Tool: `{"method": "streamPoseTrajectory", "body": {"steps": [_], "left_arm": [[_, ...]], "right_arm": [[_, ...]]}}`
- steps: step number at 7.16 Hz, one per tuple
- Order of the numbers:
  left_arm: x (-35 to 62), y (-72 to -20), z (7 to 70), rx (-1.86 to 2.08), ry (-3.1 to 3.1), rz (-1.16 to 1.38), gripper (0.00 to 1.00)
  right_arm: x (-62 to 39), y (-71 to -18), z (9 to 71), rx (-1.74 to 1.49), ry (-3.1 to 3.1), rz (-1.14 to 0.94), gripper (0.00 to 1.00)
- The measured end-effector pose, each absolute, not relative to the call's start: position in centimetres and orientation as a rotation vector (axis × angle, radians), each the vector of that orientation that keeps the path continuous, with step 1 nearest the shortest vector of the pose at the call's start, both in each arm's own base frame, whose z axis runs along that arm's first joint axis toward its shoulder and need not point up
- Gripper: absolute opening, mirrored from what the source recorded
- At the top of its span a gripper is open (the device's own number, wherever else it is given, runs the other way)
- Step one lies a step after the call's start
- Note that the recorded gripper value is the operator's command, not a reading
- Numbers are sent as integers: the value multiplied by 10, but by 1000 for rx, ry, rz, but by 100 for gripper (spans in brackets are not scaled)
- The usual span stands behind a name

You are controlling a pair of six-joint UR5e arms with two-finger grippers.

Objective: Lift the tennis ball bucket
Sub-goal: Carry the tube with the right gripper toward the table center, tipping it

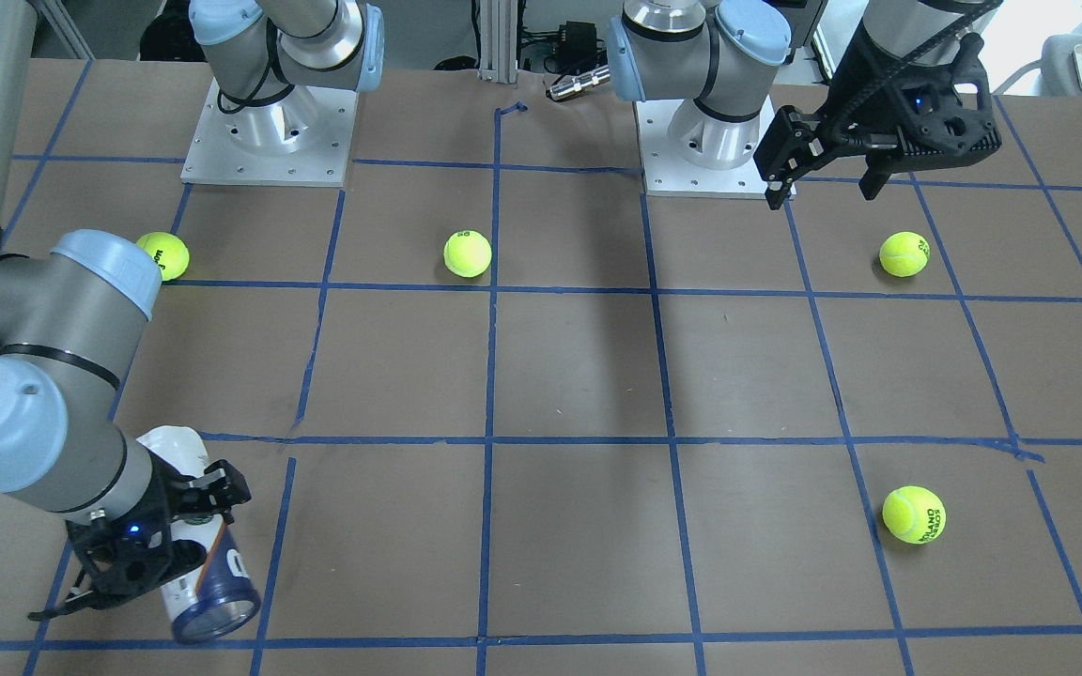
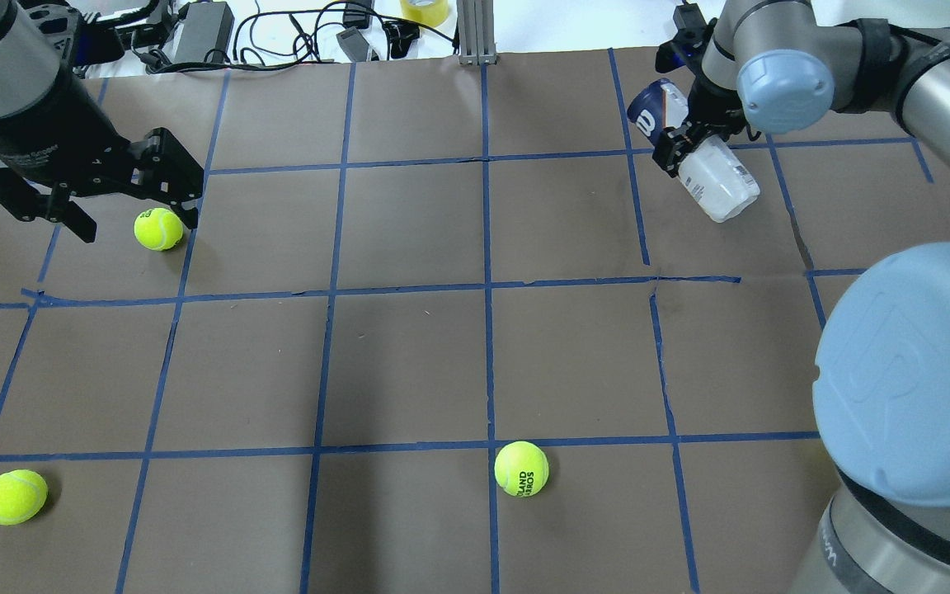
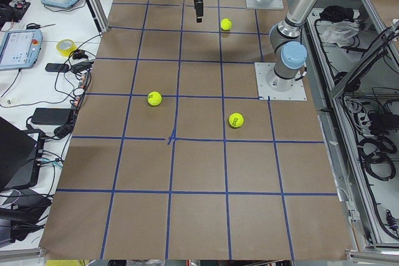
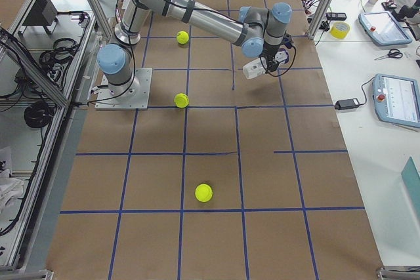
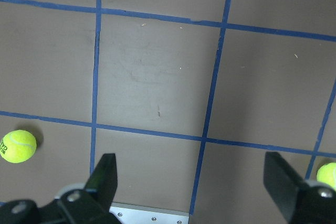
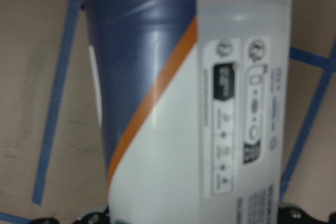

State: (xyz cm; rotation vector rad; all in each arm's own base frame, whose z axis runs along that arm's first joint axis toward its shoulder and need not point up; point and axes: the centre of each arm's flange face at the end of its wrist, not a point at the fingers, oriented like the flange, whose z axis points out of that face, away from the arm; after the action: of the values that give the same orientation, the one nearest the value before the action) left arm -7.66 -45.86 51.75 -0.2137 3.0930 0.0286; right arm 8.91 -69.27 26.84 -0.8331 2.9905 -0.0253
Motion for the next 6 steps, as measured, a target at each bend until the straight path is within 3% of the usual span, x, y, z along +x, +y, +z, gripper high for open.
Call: {"method": "streamPoseTrajectory", "body": {"steps": [6], "left_arm": [[-29,-464,519,-52,3097,28,100]], "right_arm": [[317,-646,275,-1528,2717,-323,74]]}}
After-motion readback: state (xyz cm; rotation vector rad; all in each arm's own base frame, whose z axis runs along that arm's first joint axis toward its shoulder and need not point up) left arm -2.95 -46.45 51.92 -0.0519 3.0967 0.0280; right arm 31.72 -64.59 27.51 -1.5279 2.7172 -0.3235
